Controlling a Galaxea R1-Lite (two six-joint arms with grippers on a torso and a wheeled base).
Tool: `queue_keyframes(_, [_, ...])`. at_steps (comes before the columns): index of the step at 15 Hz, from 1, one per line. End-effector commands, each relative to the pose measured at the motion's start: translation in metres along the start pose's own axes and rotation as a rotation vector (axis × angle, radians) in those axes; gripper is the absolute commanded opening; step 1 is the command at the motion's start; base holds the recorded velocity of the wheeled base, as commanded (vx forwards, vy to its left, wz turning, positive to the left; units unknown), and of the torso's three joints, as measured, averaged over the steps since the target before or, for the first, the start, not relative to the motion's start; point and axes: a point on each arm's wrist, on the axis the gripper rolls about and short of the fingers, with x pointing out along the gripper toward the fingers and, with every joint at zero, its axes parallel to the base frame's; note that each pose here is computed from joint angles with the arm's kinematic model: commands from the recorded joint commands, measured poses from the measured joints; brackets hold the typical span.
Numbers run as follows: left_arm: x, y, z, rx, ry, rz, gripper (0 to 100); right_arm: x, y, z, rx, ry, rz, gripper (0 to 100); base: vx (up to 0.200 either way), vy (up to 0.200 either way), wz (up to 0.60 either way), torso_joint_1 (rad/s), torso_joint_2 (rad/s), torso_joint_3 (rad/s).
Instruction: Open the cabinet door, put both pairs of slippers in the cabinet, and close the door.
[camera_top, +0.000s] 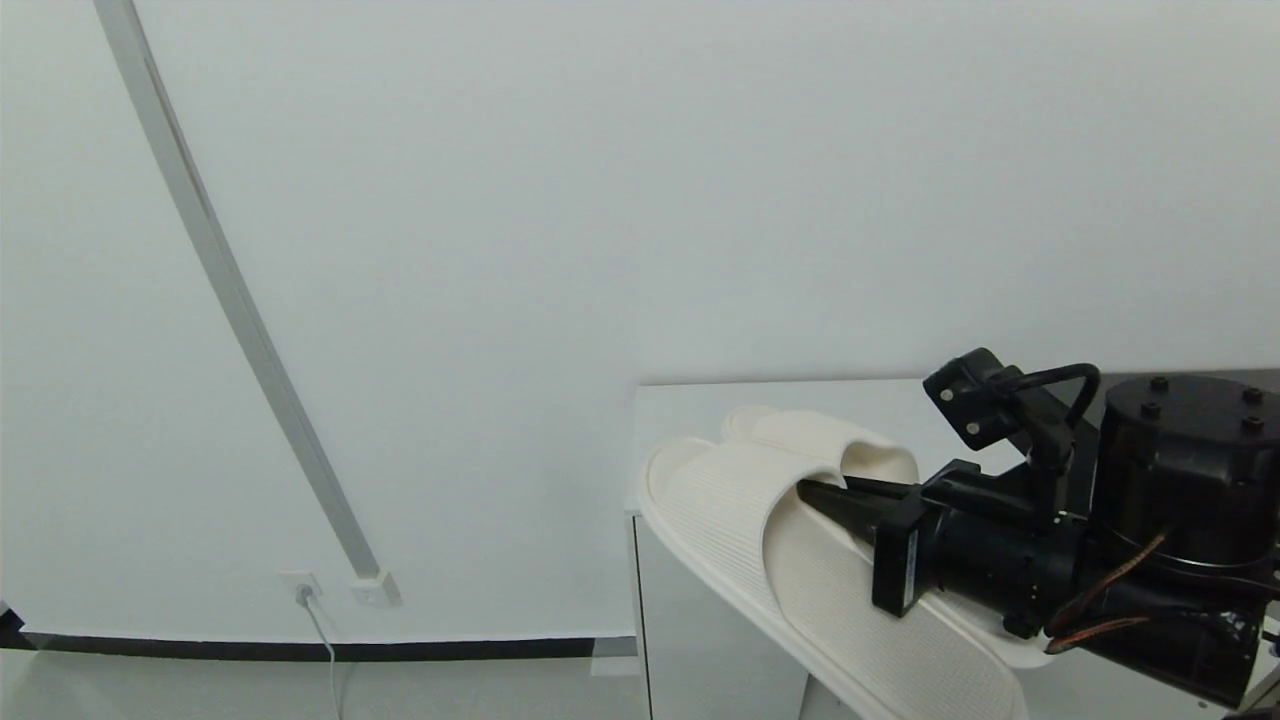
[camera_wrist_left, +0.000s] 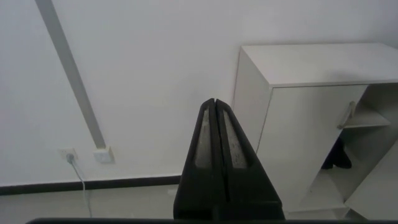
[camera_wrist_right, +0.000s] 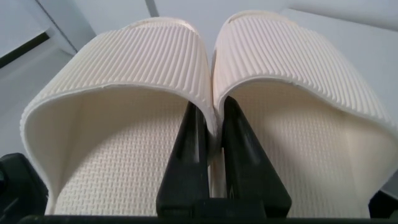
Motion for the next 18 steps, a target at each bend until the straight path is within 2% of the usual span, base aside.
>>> queue_keyframes(1, [0.0, 0.0, 0.0, -0.001, 0.0, 0.0, 0, 0.0006, 0.0003, -0.0005, 0.0, 0.002, 0.001, 0, 0.0, 0.0, 0.0, 0.0, 0.0, 0.0])
queue_keyframes(14, [0.0, 0.0, 0.0, -0.001, 0.0, 0.0, 0, 0.0002, 0.0041, -0.0061, -0.003, 0.021, 0.015, 0, 0.0, 0.0, 0.0, 0.0, 0.0, 0.0])
queue_keyframes(18, [0.0, 0.0, 0.0, -0.001, 0.0, 0.0, 0, 0.0007, 0.0042, -0.006, -0.003, 0.022, 0.018, 0, 0.0, -0.2, 0.0, 0.004, 0.0, 0.002])
